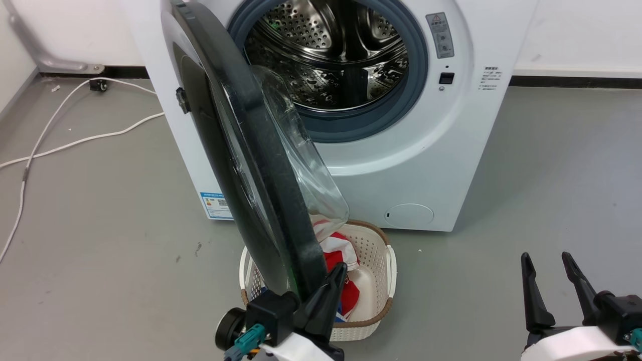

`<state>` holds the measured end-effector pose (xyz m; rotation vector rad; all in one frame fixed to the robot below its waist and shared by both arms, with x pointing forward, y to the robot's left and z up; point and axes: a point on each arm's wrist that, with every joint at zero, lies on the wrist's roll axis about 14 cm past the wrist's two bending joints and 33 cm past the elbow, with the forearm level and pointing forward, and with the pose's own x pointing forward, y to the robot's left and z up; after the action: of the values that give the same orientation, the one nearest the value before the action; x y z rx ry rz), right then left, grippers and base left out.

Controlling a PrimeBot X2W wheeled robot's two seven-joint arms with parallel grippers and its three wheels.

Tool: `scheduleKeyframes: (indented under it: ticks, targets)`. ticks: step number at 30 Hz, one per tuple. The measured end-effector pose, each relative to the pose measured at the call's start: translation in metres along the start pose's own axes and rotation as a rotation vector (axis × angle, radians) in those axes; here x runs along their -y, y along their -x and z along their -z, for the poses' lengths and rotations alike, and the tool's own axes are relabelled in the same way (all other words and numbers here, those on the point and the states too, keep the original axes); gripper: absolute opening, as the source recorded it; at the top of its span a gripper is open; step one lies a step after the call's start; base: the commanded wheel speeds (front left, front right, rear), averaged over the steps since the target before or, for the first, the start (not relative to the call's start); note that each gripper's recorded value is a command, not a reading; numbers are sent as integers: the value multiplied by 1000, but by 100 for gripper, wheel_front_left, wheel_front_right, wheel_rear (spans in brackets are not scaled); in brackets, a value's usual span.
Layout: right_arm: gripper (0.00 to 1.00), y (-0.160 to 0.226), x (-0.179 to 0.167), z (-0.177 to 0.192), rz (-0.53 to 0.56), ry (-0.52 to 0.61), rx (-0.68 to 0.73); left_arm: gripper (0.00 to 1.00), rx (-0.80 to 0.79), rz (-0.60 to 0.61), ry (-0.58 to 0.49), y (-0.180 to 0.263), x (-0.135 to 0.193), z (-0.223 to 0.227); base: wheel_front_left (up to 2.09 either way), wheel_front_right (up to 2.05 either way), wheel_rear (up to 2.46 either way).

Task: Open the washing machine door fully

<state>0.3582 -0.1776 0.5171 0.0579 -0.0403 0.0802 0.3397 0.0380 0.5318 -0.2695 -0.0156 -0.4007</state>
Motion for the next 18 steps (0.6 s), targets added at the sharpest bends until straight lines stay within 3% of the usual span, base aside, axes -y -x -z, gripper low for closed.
scheduleKeyframes:
  ticks: [18]
  targets:
    - [100, -25, -29, 8, -95, 0, -18, 0, 94, -212, -38, 36, -49, -38, 0, 0, 0]
